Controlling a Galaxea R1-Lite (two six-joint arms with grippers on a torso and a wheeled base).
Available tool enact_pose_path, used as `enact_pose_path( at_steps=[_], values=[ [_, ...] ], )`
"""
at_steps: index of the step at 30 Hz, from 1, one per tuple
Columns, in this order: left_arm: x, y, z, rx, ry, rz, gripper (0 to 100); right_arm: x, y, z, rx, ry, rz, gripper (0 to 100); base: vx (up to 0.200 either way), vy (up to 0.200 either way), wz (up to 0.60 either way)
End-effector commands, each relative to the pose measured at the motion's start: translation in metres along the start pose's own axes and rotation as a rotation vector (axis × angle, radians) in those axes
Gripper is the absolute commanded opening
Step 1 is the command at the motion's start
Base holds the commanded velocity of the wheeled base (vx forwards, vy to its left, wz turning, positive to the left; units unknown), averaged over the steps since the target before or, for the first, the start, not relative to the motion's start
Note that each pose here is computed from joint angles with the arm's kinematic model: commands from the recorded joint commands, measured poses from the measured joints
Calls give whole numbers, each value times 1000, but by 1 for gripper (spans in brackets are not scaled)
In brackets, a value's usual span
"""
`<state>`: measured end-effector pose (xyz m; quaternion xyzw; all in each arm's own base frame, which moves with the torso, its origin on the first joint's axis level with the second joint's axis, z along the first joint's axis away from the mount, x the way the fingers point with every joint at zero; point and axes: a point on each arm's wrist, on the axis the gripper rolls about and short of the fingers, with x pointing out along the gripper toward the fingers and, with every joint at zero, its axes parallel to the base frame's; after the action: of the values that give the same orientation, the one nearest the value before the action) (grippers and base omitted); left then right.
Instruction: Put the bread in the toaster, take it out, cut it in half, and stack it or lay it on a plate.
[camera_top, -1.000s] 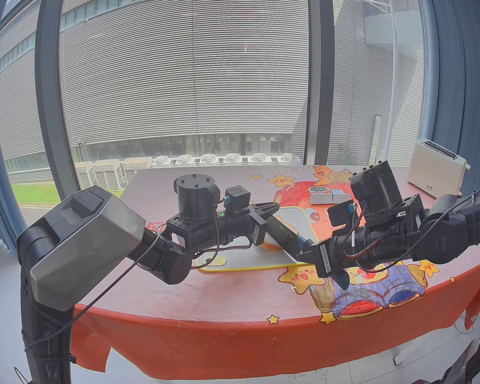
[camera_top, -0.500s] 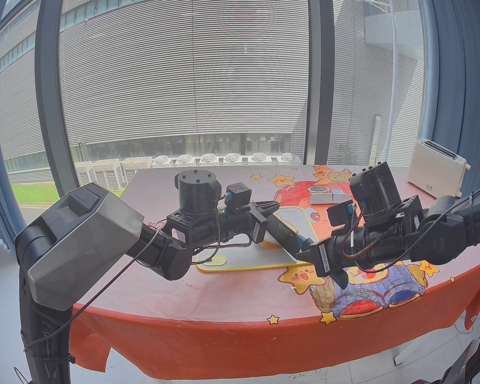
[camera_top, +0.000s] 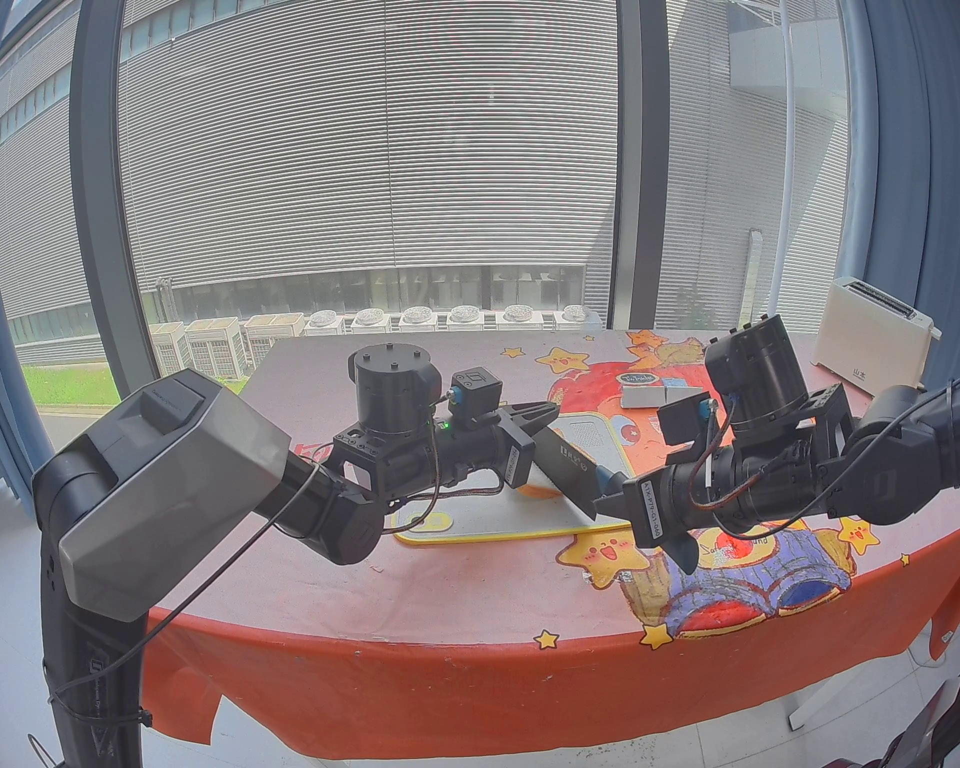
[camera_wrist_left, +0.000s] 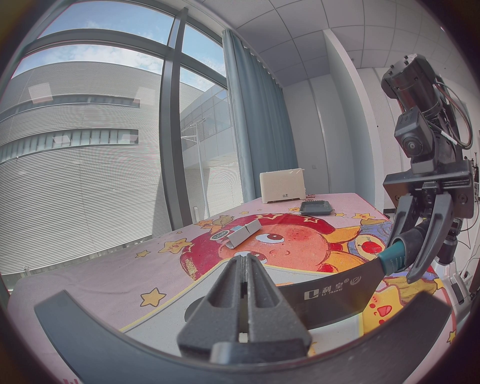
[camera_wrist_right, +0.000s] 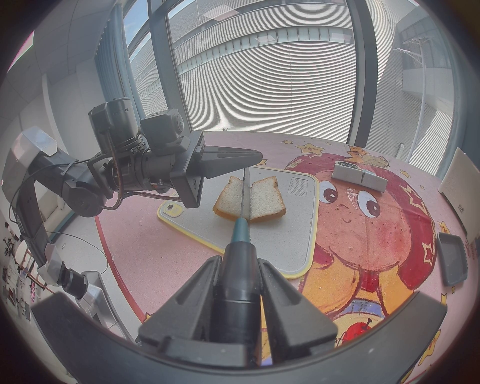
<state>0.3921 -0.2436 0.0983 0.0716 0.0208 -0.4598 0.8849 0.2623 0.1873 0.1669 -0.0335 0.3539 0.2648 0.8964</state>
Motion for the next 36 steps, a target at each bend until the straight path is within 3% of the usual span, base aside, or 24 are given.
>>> enact_pose_path(
  at_steps=[1, 14, 19, 28, 31, 36],
  values=[
    [1, -1, -10, -10, 26, -3, 0, 1, 0, 0, 0, 1, -1, 0, 0, 0, 0],
    [2, 0, -9, -10, 22, -1, 0, 3, -1, -4, -5, 22, -5, 0, 0, 0, 0],
    [-1, 1, 8, 3, -8, 4, 0, 5, -2, -4, -4, 22, -6, 0, 0, 0, 0],
    [1, 0, -10, -15, 36, 0, 0, -4, 0, 6, 5, -26, 4, 0, 0, 0, 0],
    [3, -1, -17, -19, 49, -4, 0, -2, -1, 5, 6, -21, 1, 0, 0, 0, 0],
    [4, -1, -14, -15, 38, -3, 0, 6, -4, -2, 1, 16, -11, 0, 0, 0, 0]
  ],
)
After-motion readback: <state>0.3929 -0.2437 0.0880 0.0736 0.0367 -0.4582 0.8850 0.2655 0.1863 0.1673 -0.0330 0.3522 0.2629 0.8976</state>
